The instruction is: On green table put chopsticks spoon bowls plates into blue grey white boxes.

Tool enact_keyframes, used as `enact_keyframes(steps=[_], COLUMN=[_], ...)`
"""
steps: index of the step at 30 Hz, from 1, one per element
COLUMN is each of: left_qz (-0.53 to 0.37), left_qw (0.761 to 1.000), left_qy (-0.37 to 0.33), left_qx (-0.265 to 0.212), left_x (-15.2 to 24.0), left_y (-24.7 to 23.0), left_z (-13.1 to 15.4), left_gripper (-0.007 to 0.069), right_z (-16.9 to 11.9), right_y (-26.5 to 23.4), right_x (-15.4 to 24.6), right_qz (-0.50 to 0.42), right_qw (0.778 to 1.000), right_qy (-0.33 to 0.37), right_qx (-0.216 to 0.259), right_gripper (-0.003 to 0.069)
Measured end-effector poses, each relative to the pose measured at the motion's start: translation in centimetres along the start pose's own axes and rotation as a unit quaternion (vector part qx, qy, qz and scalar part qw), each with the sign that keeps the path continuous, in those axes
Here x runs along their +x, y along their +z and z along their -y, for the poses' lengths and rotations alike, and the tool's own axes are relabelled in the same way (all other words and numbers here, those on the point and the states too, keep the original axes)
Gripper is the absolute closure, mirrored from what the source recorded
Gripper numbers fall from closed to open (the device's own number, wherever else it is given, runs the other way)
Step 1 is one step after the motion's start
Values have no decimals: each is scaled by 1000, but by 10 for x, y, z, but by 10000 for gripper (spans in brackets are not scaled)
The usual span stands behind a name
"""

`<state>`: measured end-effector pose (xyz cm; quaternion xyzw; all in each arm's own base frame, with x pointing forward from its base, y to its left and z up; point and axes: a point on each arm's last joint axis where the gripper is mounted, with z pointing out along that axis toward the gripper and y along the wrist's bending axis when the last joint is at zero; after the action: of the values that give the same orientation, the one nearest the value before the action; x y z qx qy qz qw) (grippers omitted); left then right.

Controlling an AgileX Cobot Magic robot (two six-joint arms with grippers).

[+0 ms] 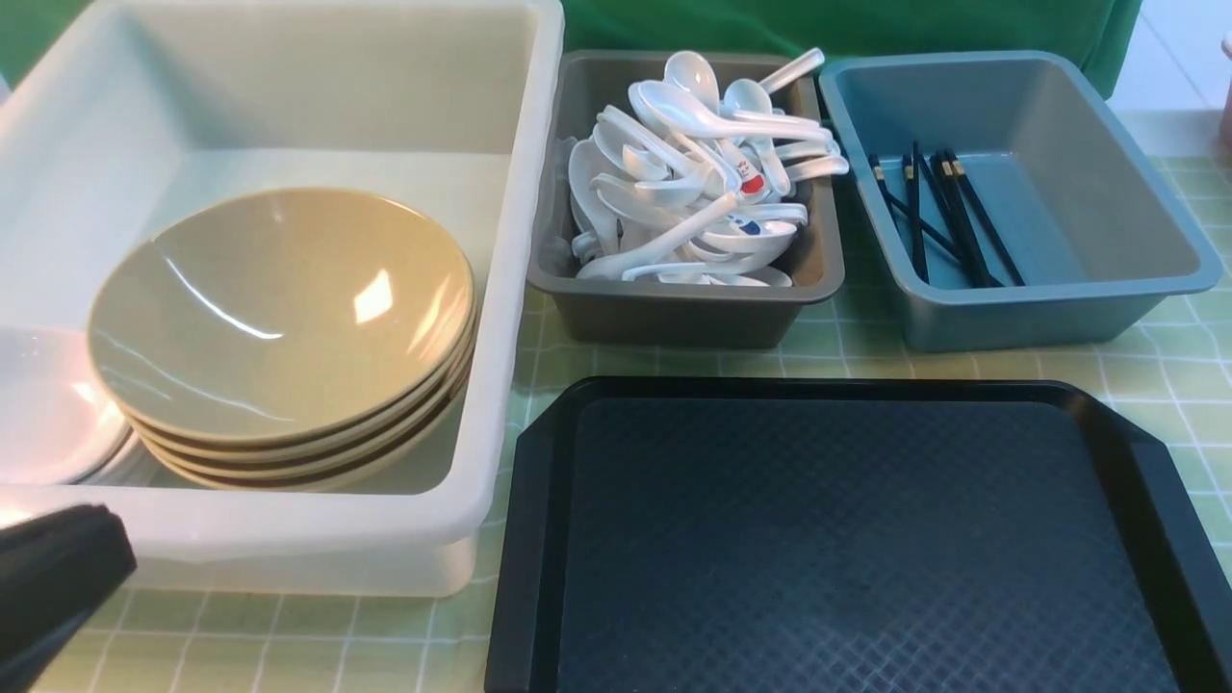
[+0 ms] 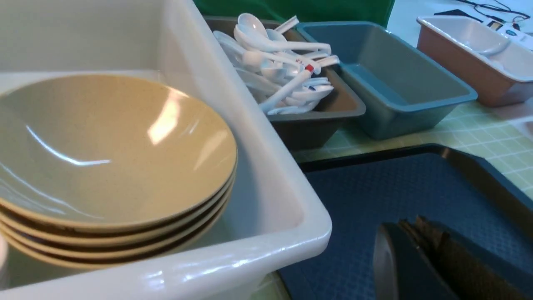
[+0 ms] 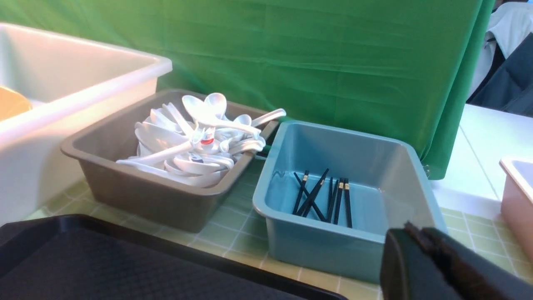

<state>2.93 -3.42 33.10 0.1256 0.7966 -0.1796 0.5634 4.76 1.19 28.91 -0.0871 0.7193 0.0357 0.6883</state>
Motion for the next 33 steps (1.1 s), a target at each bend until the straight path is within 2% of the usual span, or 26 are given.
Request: enact_keyframes(steps=[15, 23, 26, 29, 33], left_qz=[-32, 27, 58, 58, 31], left_qw=[999, 991, 984, 981, 983], left_qy=[-1, -28, -1, 24, 12], left_qx=[-1, -127, -168, -181, -181], left_x=[11, 53, 83, 112, 139], left_y=[6, 26, 34, 43, 54], left_z=[-3, -36, -48, -55, -59], left_gripper=[627, 627, 627, 627, 627], right_z=[0, 0, 0, 0, 0], right_y=[0, 0, 0, 0, 0], right_x=[0, 0, 0, 0, 0], right_qz=[0, 0, 0, 0, 0], right_qw=[1000, 1000, 1000, 1000, 1000], right_qy=[1, 1, 1, 1, 1], right_qx=[0, 0, 0, 0, -1], right_gripper=[626, 618, 613, 612, 612])
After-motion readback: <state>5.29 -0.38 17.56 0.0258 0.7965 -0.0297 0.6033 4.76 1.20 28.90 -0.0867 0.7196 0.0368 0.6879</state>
